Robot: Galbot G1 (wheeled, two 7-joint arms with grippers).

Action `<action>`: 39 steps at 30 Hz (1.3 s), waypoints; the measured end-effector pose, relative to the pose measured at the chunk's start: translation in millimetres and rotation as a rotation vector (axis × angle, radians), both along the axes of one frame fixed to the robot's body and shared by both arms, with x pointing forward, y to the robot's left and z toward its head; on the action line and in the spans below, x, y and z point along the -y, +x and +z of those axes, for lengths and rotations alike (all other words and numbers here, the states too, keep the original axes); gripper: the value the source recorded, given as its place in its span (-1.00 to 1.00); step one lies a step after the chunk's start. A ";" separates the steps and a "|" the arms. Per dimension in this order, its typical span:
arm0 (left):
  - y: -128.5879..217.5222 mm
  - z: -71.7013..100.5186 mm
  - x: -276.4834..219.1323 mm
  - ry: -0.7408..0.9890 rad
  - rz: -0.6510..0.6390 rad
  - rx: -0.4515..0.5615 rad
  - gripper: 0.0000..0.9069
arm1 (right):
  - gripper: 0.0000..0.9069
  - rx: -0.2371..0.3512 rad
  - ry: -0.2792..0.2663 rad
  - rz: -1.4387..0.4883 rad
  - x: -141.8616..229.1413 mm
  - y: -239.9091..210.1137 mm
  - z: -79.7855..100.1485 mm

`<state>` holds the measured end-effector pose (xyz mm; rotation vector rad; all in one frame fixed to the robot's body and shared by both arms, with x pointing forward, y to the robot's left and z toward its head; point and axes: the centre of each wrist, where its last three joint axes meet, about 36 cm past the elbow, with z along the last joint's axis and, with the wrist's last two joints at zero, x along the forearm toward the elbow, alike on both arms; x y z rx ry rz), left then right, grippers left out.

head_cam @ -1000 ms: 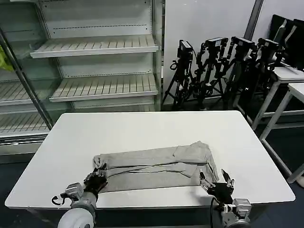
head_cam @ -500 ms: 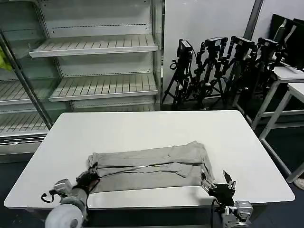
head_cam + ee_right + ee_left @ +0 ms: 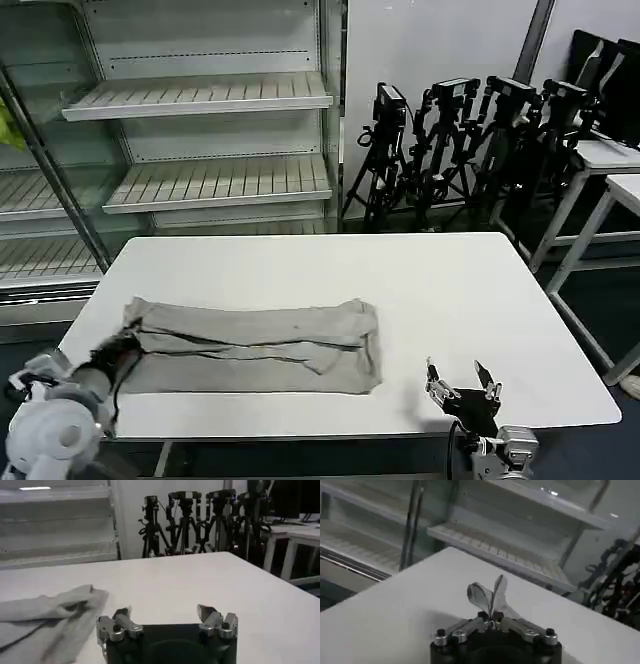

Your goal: Fold and organize the clothes.

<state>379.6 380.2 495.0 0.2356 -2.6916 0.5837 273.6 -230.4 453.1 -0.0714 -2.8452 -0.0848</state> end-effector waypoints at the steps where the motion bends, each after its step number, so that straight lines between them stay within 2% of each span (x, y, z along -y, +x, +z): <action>1: 0.5 3.4 -0.9 -0.019 -0.005 0.002 -0.96 | 1.00 0.000 0.000 -0.001 -0.3 -0.5 0.1; 6: 0.5 16.5 9.2 -0.158 -0.055 0.013 -0.96 | 1.00 -0.002 0.000 -0.007 -1.2 -4.2 0.8; 16: 0.1 19.6 62.5 -0.437 -0.187 0.011 -0.96 | 1.00 -0.015 -0.024 -0.025 4.6 -17.8 3.6; 26: 12.4 6.9 125.9 -0.587 -0.281 -0.012 -0.96 | 1.00 -0.032 -0.043 -0.044 10.6 -31.9 9.5; 39: 32.9 -22.0 209.5 -0.585 -0.357 -0.068 -0.96 | 1.00 -0.045 -0.036 -0.056 9.5 -38.5 10.3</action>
